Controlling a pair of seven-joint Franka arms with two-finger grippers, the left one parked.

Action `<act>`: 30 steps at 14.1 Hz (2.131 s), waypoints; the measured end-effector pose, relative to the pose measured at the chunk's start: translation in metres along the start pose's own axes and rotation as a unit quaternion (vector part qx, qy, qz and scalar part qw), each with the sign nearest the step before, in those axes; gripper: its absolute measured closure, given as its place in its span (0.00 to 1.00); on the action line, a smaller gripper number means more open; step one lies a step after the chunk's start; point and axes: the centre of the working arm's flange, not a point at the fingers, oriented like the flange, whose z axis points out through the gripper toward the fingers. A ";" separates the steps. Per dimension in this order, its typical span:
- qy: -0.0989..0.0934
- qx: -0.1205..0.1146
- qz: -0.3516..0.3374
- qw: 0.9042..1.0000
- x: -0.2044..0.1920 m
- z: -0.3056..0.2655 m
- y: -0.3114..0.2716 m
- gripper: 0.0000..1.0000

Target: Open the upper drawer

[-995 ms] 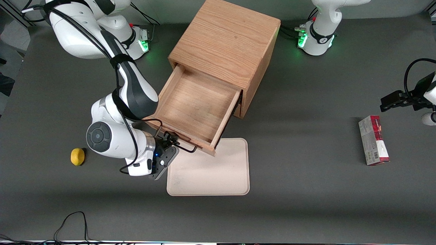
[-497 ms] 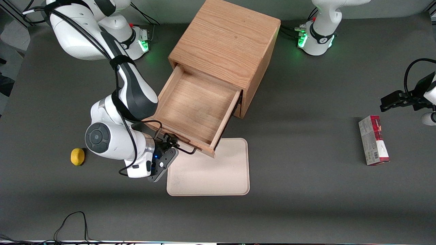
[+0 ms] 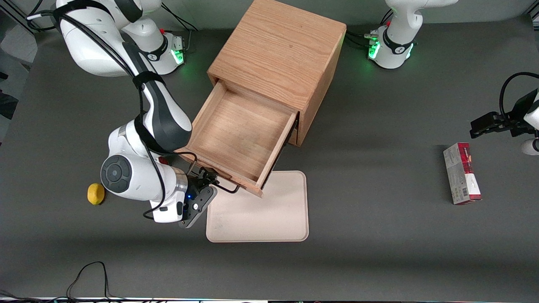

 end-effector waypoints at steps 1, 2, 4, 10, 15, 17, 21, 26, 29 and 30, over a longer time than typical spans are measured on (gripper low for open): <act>0.000 0.000 0.000 1.000 0.000 -0.001 0.000 0.00; 0.000 0.000 0.000 1.000 0.000 -0.001 0.000 0.00; 0.000 0.001 -0.001 1.000 0.000 -0.002 0.000 0.00; 0.005 -0.001 0.001 1.000 0.000 -0.027 0.005 0.00; -0.010 0.007 0.005 1.000 -0.006 -0.032 0.009 0.00; -0.026 0.016 0.004 1.000 -0.009 -0.036 0.006 0.00; -0.053 0.003 0.010 0.999 -0.025 -0.066 0.017 0.00; -0.095 -0.018 0.060 0.993 -0.081 -0.135 0.010 0.00; -0.117 -0.040 0.141 0.982 -0.125 -0.158 -0.010 0.00; -0.123 -0.047 0.175 0.976 -0.139 -0.161 -0.018 0.00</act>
